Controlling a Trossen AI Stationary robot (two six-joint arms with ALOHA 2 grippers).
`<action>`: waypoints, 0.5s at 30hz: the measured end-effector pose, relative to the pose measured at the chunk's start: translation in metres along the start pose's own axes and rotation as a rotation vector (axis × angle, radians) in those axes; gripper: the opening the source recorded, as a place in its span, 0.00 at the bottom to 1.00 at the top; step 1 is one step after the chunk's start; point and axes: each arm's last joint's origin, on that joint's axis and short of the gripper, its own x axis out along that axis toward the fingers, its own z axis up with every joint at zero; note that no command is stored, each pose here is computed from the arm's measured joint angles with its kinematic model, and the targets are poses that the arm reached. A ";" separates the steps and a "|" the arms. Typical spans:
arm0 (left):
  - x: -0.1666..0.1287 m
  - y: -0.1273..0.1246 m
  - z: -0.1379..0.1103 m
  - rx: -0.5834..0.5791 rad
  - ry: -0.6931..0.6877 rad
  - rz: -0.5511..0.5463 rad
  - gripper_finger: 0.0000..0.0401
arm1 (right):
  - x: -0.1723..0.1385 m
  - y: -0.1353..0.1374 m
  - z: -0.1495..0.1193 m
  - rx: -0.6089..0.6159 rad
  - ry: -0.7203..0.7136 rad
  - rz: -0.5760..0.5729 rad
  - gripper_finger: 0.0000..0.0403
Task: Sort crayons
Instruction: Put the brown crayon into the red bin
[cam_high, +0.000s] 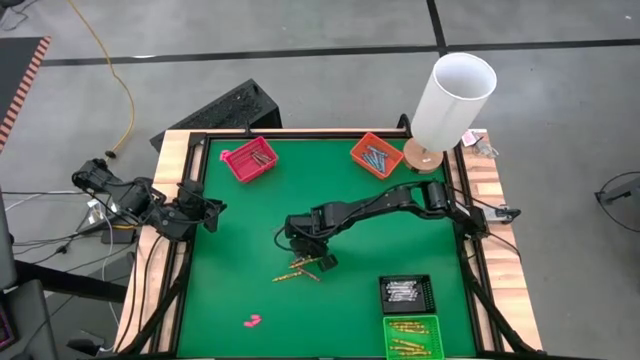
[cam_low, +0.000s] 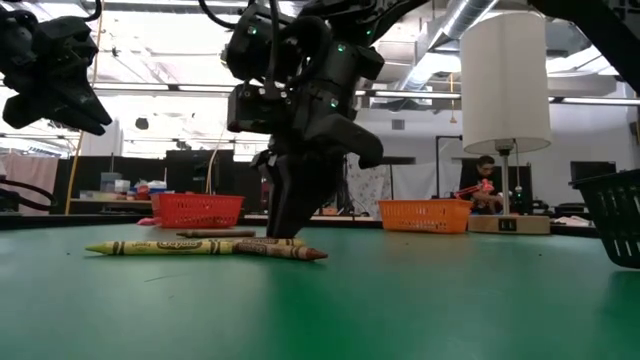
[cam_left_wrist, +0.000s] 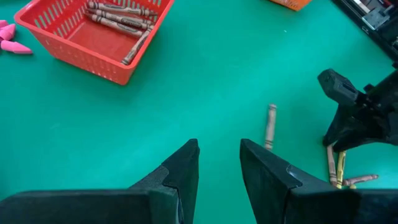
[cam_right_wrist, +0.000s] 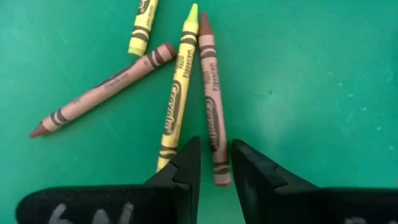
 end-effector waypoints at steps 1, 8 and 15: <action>0.000 0.000 0.000 0.000 0.000 0.000 0.27 | 0.000 0.000 0.000 0.011 0.001 -0.004 0.25; 0.000 0.000 0.000 0.000 0.001 0.001 0.27 | 0.000 0.000 0.000 0.043 0.006 -0.013 0.24; 0.000 0.000 0.000 -0.001 0.001 0.002 0.27 | 0.001 0.000 0.000 0.053 0.008 -0.019 0.08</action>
